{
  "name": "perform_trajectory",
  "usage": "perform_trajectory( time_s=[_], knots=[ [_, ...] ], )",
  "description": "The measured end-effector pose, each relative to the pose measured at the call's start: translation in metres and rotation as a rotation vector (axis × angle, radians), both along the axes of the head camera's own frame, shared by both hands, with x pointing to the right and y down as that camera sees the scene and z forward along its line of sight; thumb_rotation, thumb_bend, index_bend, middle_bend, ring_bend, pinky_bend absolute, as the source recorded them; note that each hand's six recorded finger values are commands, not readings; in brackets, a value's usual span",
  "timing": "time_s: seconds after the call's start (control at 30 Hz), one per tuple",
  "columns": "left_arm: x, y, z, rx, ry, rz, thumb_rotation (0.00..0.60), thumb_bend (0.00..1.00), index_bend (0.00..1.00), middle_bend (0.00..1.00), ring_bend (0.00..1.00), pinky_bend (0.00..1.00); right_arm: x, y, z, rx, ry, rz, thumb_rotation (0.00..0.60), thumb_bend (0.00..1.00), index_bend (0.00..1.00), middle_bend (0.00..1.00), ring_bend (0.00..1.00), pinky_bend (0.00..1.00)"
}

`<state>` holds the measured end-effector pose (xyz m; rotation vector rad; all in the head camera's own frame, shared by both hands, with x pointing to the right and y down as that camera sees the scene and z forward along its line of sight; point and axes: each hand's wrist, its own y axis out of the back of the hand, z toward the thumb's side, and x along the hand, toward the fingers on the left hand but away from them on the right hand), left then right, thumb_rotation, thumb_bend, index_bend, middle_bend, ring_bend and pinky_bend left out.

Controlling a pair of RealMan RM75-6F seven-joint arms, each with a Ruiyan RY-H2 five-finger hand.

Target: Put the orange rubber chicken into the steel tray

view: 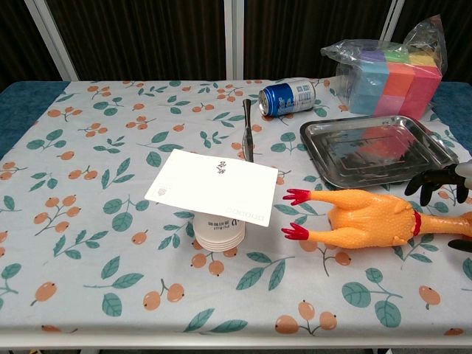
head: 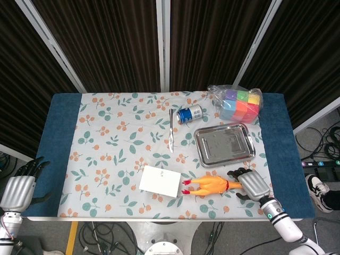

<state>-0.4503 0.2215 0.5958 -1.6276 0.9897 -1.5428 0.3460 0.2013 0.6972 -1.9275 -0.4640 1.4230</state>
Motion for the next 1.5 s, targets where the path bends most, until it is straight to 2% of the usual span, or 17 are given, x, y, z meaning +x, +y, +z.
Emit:
perform_trajectory(
  time_s=[0.37, 0.47, 0.67, 0.83, 1.0, 1.13, 1.33, 1.5],
  knots=[
    [-0.002, 0.003, 0.001, 0.012, 0.01, -0.007, 0.6, 0.04, 0.24, 0.19, 0.14, 0.21, -0.012, 0.004, 0.016, -0.015, -0.008, -0.022, 0.6, 0.22, 0.38, 0.44, 0.36, 0.45],
    [-0.003, 0.004, 0.001, 0.01, 0.012, -0.01, 0.6, 0.04, 0.24, 0.19, 0.14, 0.21, -0.013, 0.004, 0.018, -0.001, -0.007, -0.019, 0.6, 0.25, 0.47, 0.5, 0.42, 0.53],
    [-0.006, 0.006, -0.001, 0.021, 0.011, -0.013, 0.6, 0.04, 0.25, 0.19, 0.14, 0.21, -0.011, -0.006, 0.015, 0.064, -0.003, -0.01, 0.6, 0.28, 0.74, 0.66, 0.62, 0.82],
    [-0.004, -0.001, -0.005, 0.036, 0.025, 0.008, 0.6, 0.04, 0.25, 0.2, 0.14, 0.21, -0.007, -0.015, 0.006, 0.107, -0.017, -0.015, 0.6, 0.28, 0.86, 0.73, 0.7, 0.93],
    [0.0, -0.013, -0.014, 0.077, 0.078, 0.004, 0.6, 0.04, 0.25, 0.2, 0.14, 0.22, 0.003, -0.034, -0.025, 0.175, -0.054, -0.035, 0.6, 0.28, 0.98, 0.8, 0.77, 0.99],
    [0.005, -0.025, -0.023, 0.108, 0.154, -0.01, 0.6, 0.04, 0.25, 0.2, 0.14, 0.22, 0.008, -0.05, -0.058, 0.253, -0.08, -0.062, 0.6, 0.28, 1.0, 0.82, 0.79, 1.0],
    [0.019, -0.061, -0.043, 0.195, 0.277, 0.01, 0.6, 0.04, 0.25, 0.2, 0.14, 0.22, 0.001, -0.074, -0.109, 0.369, -0.13, -0.095, 0.6, 0.28, 1.0, 0.82, 0.79, 1.0],
    [0.047, -0.098, -0.054, 0.217, 0.383, 0.088, 0.6, 0.04, 0.25, 0.2, 0.14, 0.22, -0.026, -0.105, -0.139, 0.459, -0.206, -0.12, 0.6, 0.27, 1.0, 0.82, 0.79, 1.0]
  ],
)
